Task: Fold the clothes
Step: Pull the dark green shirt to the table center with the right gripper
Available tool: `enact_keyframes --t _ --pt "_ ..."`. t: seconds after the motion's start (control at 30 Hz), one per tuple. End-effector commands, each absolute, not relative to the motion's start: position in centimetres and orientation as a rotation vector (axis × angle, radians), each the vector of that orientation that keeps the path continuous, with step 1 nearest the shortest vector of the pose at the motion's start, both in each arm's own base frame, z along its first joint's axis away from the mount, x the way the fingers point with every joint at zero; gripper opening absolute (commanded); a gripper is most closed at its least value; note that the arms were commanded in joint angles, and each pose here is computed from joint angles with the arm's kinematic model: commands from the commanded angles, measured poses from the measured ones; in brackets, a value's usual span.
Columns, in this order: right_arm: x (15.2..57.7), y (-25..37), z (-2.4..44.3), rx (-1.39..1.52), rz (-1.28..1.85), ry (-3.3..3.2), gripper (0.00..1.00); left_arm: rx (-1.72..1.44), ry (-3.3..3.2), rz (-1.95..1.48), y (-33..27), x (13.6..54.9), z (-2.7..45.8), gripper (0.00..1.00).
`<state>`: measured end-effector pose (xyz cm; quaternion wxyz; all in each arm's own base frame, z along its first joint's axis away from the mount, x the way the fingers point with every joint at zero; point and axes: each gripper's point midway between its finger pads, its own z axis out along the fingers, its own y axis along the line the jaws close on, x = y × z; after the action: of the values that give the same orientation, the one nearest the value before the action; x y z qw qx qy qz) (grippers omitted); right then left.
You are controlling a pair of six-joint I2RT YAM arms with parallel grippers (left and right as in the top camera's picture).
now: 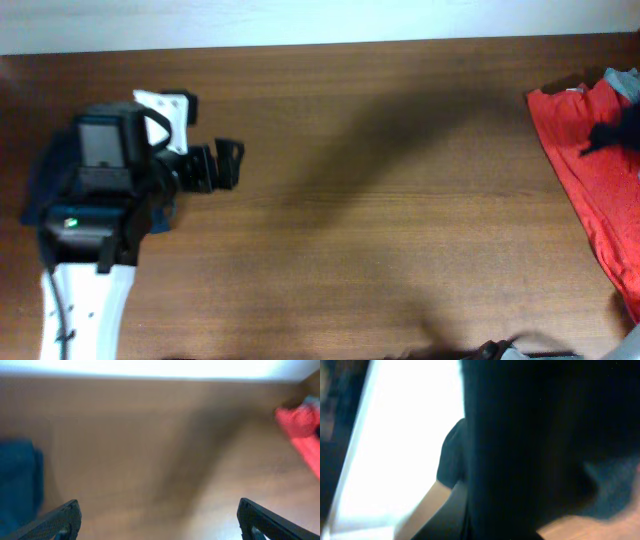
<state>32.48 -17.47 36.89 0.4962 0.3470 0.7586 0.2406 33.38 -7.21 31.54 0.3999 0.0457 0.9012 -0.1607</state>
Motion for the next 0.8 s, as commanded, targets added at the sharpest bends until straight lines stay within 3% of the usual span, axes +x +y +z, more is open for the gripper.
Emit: enact_keyframes --t 0.0,0.2,0.4,0.57,0.77 --pt "33.6 -7.8 40.7 0.435 0.663 1.887 0.04 0.174 2.089 -0.349 -6.8 33.5 39.0 0.99" --pt "33.7 6.8 43.6 0.008 0.942 1.89 0.04 0.073 1.925 -0.162 -3.6 31.9 46.9 0.99" --pt "30.7 18.4 45.4 -0.365 1.117 1.819 0.04 -0.021 1.861 -0.034 -1.2 30.2 50.2 0.99" --pt "33.1 18.7 42.3 -0.259 0.973 1.927 0.04 -0.02 1.886 -0.032 -1.2 30.2 49.6 0.99" --pt "38.0 14.8 33.0 -0.03 0.616 2.222 0.04 -0.017 1.929 -0.033 -1.2 30.4 48.5 0.99"
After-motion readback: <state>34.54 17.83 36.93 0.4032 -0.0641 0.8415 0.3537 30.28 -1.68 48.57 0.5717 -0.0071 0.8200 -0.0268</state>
